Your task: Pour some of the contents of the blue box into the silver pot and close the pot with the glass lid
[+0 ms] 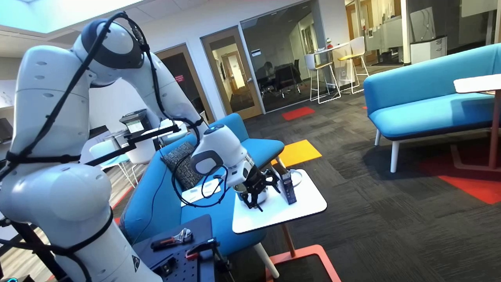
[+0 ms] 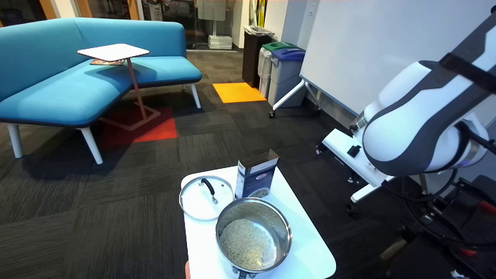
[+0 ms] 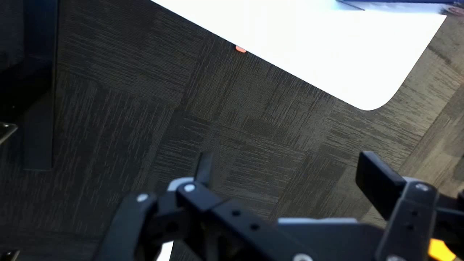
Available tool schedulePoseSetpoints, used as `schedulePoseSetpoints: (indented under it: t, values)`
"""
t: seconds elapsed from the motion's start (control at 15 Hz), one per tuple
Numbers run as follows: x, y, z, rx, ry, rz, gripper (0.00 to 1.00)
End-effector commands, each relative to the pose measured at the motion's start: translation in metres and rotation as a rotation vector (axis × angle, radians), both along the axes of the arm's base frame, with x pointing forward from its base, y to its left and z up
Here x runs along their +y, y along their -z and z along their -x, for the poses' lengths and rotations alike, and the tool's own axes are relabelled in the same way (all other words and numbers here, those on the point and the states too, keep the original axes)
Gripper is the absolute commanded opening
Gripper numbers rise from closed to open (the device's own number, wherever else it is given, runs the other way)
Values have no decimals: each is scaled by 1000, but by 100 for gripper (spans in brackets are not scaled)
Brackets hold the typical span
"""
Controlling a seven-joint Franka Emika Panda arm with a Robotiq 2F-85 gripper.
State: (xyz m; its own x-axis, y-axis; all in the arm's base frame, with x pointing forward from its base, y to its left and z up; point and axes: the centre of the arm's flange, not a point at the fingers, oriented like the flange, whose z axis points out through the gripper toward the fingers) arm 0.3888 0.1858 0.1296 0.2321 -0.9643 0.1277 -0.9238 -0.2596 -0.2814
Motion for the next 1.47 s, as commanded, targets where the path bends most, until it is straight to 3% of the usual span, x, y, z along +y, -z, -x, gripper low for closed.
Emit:
schedulePoseSetpoints:
  t: [0.0,0.2,0.47,0.8,1.07,1.4]
  values:
    - [-2,0,-1,0,5,0,100]
    - [-10,-6,-5,-19,12,16,100]
    - [-53,-46,-22,-110,-31,109,100]
    - [-89,-91,-57,-144,-252,216,100]
    - [-79,-124,-79,-161,-476,308,100]
    - [-34,-153,-96,-193,-724,393,100]
